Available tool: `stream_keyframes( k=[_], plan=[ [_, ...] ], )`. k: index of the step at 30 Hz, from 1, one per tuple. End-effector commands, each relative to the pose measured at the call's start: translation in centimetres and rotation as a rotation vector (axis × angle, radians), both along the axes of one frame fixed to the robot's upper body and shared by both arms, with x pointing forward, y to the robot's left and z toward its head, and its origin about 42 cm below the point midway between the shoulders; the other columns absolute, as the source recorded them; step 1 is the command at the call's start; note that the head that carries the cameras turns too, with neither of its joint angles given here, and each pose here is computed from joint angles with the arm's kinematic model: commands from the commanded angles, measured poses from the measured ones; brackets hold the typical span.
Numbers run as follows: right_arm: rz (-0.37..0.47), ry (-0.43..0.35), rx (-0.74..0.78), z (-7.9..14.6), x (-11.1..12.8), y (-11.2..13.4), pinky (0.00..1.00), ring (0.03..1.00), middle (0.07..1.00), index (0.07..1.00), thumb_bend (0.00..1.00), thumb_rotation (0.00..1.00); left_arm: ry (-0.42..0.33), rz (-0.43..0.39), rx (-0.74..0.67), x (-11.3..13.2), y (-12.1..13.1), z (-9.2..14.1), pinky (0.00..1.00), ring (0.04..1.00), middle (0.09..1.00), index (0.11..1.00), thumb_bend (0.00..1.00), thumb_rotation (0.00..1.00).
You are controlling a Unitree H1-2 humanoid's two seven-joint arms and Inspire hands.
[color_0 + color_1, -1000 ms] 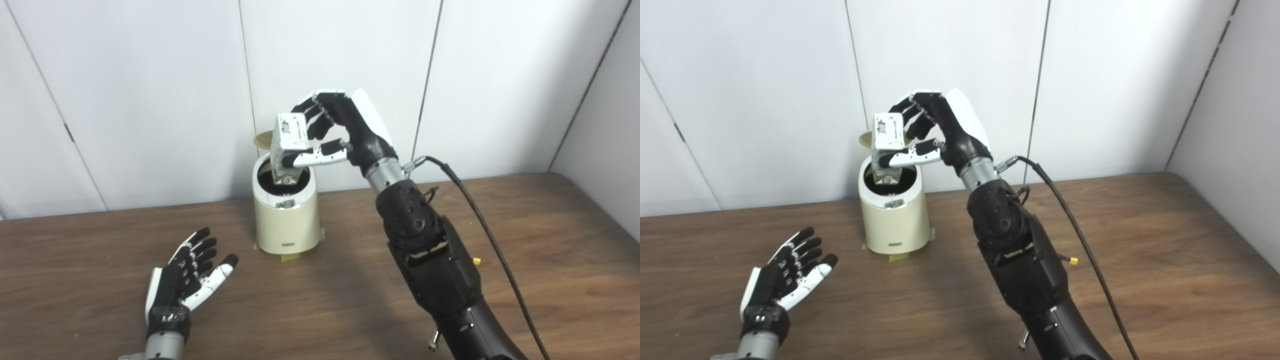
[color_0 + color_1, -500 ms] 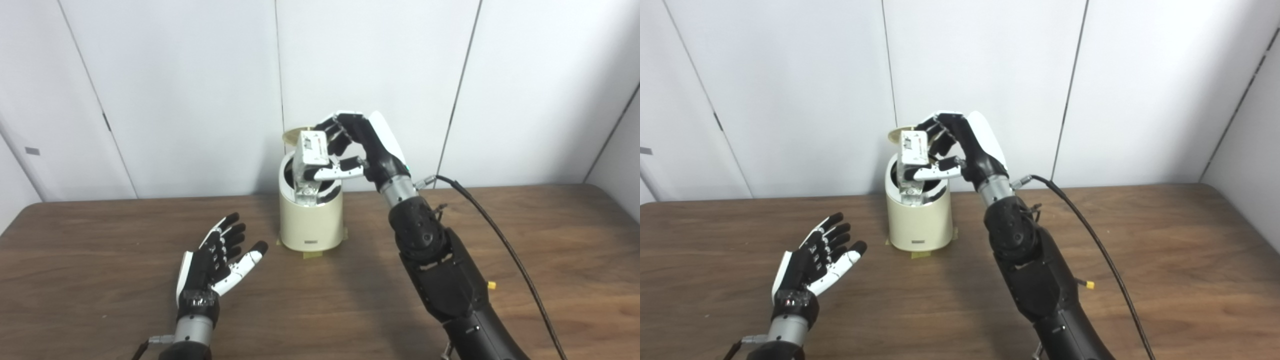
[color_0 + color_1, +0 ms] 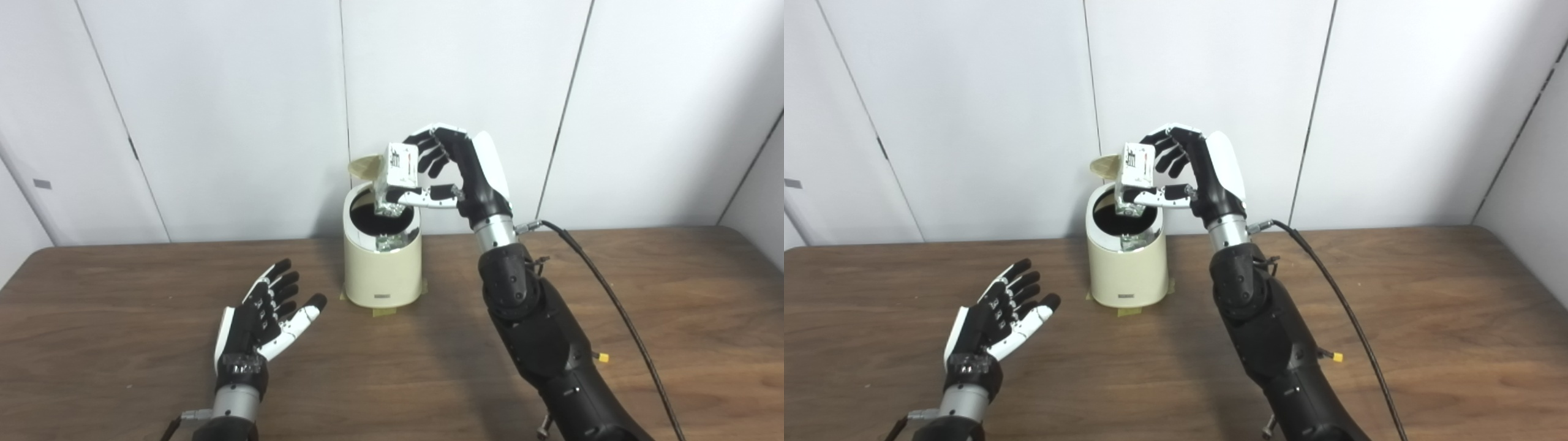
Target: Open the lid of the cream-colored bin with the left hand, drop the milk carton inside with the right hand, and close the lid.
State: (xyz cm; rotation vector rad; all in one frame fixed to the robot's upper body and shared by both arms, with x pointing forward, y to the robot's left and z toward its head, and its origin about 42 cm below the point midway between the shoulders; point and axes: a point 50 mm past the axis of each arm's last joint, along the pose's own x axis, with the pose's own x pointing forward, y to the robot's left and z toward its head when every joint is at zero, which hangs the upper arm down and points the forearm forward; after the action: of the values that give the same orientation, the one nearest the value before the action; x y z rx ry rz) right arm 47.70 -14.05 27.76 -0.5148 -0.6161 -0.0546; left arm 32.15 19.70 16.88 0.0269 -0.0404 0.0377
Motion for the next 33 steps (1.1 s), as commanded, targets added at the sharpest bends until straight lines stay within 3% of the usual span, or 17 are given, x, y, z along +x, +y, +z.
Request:
stream_keyframes(
  k=[1, 11, 33],
  plan=[
    [0.017, -0.157, 0.029, 4.0, 0.4, 0.1, 0.33, 0.427, 0.499, 0.512, 0.5, 0.0, -0.079, -0.014, -0.006, 0.8, -0.8, 1.8, 0.82, 0.845, 0.845, 0.872, 0.76, 0.26],
    [0.053, -0.188, -0.018, 2.6, 0.0, 0.2, 0.32, 0.431, 0.495, 0.507, 0.5, 0.0, -0.087, -0.014, -0.022, 0.8, -1.3, 2.0, 0.8, 0.839, 0.843, 0.875, 0.77, 0.25],
    [0.091, -0.141, -0.021, 0.9, -0.2, 0.9, 0.34, 0.421, 0.487, 0.513, 0.5, 0.0, -0.093, -0.015, -0.036, 0.9, -1.8, 2.2, 0.79, 0.833, 0.84, 0.873, 0.77, 0.23]
  ],
)
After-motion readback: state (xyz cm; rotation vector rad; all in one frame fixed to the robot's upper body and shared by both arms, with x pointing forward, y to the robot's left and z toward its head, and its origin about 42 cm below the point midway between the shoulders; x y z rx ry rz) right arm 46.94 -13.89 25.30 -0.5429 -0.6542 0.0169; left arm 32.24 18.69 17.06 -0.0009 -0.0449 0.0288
